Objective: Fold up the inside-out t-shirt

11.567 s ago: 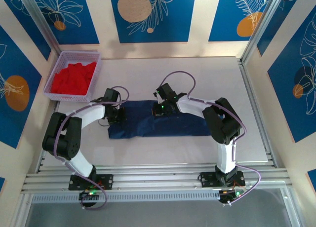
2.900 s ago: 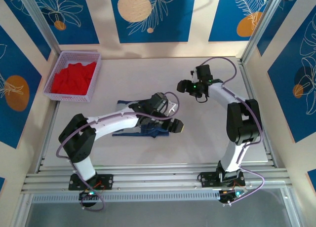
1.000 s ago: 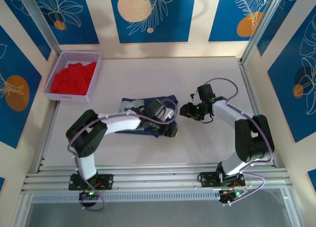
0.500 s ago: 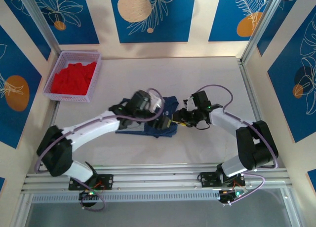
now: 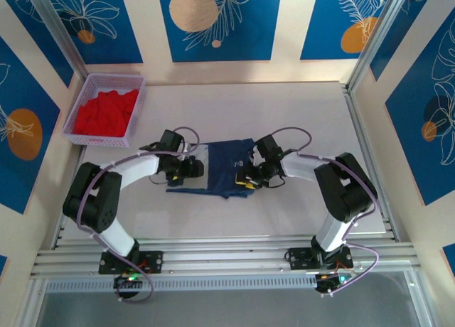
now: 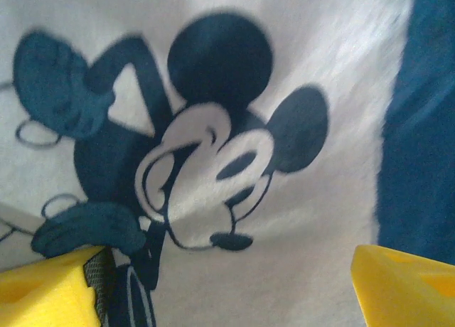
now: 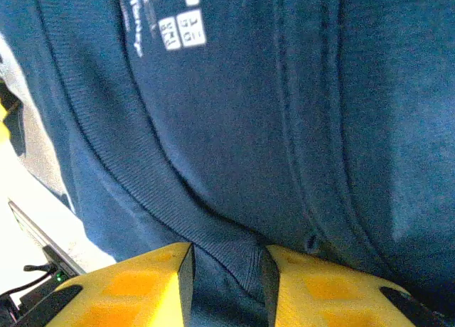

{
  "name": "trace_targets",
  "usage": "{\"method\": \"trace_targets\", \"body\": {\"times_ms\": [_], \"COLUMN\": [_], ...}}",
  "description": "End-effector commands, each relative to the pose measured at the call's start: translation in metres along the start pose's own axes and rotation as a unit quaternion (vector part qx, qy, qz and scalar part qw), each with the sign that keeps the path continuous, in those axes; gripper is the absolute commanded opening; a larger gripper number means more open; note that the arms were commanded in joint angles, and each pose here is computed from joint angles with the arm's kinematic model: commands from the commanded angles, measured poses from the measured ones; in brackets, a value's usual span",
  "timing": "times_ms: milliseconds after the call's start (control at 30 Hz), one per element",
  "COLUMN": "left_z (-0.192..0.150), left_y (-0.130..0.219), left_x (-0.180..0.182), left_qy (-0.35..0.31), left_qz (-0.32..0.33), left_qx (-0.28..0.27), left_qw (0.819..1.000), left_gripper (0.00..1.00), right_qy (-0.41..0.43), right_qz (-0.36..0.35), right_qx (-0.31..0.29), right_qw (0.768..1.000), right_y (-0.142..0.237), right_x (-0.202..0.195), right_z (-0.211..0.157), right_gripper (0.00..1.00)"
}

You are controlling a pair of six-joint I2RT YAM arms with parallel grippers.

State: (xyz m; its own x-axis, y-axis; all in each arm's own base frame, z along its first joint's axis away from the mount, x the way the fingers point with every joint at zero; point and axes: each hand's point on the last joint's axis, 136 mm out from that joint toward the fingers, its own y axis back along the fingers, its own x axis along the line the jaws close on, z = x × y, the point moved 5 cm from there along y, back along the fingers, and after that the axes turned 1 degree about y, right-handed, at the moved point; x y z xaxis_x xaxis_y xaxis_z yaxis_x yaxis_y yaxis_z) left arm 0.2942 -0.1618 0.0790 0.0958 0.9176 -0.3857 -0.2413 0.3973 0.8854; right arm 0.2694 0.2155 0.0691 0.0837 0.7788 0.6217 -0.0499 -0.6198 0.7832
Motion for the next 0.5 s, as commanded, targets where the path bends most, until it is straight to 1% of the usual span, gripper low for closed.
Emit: {"method": "trace_targets", "body": {"times_ms": [0, 67, 167, 200, 267, 333, 367, 400, 467], "left_z": [-0.027, -0.043, -0.065, -0.070, -0.073, -0.067, -0.060, -0.052, -0.036], "left_y": [-0.009, -0.013, -0.020, -0.022, -0.019, -0.005, 0.004, 0.015, 0.036], "left_x": [-0.001, -0.012, -0.052, -0.072, -0.113, -0.149, -0.158, -0.161, -0.153], "left_qy": [0.004, -0.009, -0.042, -0.058, -0.088, -0.123, -0.134, -0.143, -0.149], "left_qz": [-0.017, -0.032, -0.071, -0.089, -0.126, -0.155, -0.159, -0.160, -0.143], "left_qx": [0.037, 0.049, 0.065, 0.063, 0.051, 0.024, 0.004, -0.020, -0.068], "left_qw": [0.999, 0.998, 0.994, 0.992, 0.987, 0.980, 0.978, 0.977, 0.976], "left_gripper": [0.85, 0.85, 0.85, 0.85, 0.85, 0.86, 0.86, 0.86, 0.87], "right_qy": [-0.006, -0.006, 0.009, 0.014, 0.037, 0.078, 0.099, 0.117, 0.142], "right_qz": [-0.058, -0.075, -0.095, -0.098, -0.074, -0.044, -0.035, -0.031, -0.027], "right_qx": [-0.015, -0.030, -0.060, -0.071, -0.091, -0.118, -0.127, -0.138, -0.151], "right_qw": [0.998, 0.997, 0.994, 0.993, 0.992, 0.989, 0.986, 0.983, 0.978], "right_y": [0.003, 0.006, 0.006, 0.006, 0.008, 0.021, 0.029, 0.039, 0.055], "right_x": [-0.013, -0.019, -0.019, -0.017, -0.004, 0.021, 0.031, 0.040, 0.049], "right_z": [0.018, 0.037, 0.076, 0.093, 0.126, 0.155, 0.161, 0.165, 0.160], "right_gripper": [0.34, 0.34, 0.34, 0.33, 0.35, 0.39, 0.40, 0.41, 0.45]}}
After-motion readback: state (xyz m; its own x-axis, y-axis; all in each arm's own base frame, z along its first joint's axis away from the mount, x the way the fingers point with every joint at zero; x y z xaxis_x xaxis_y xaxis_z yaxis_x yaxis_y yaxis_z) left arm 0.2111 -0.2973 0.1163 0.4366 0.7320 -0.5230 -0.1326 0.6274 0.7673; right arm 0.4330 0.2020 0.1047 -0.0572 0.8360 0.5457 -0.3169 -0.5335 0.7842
